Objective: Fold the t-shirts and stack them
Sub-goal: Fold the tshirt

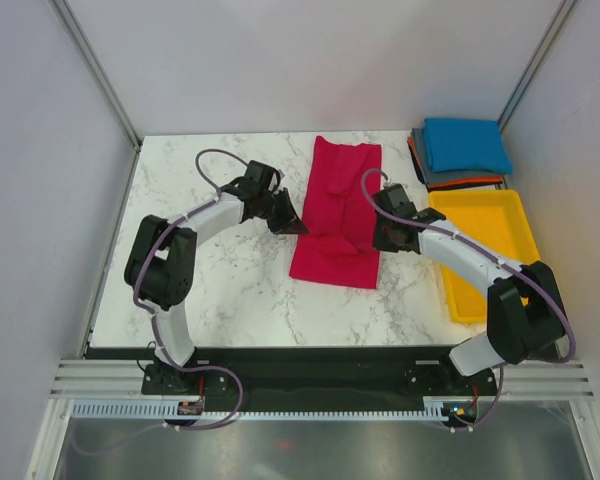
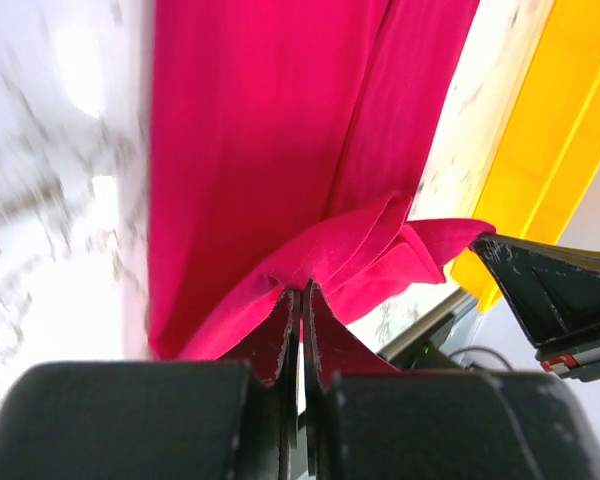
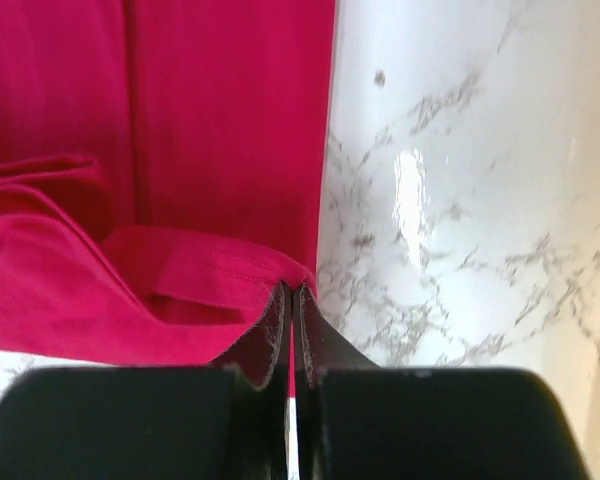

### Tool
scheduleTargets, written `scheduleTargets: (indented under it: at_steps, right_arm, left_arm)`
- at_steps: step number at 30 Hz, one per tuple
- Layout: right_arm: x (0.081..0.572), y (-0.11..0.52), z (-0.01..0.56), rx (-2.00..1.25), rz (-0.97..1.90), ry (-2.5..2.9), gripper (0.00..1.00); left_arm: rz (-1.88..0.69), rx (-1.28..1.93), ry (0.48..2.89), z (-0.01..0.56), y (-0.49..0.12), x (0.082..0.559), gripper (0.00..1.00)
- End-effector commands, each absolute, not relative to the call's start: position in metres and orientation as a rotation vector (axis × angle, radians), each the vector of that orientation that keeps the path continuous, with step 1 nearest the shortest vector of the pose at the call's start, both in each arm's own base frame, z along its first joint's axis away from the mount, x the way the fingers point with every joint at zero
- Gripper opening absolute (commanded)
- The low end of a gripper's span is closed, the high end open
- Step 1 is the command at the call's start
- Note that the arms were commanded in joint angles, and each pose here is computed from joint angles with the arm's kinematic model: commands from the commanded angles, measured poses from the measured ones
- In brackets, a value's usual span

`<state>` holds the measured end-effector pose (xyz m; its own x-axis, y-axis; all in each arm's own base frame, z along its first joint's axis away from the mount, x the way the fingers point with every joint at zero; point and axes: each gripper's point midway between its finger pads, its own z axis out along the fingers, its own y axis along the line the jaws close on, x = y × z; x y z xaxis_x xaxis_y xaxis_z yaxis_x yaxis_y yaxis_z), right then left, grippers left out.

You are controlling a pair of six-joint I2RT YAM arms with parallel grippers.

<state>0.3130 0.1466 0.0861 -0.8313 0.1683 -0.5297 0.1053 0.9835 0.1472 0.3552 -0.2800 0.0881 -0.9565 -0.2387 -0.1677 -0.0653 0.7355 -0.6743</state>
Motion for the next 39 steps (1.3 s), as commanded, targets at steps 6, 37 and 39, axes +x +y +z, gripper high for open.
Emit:
scheduleTargets:
  at_steps: [6,37,39]
  right_arm:
    - [0.381,0.158,0.102,0.085,0.314,2.510,0.00]
    - [0.473,0.127,0.073,0.279,0.417,2.518,0.05]
    - [0.478,0.126,0.071,0.291,0.436,2.526,0.05]
  left_arm:
    - [-1.135,-0.011,2.551,0.119,-0.294,0.427,0.02]
    - [-1.104,-0.126,2.504,0.090,-0.267,0.522,0.22]
    - [-1.068,-0.145,2.481,0.098,-0.253,0.528,0.26]
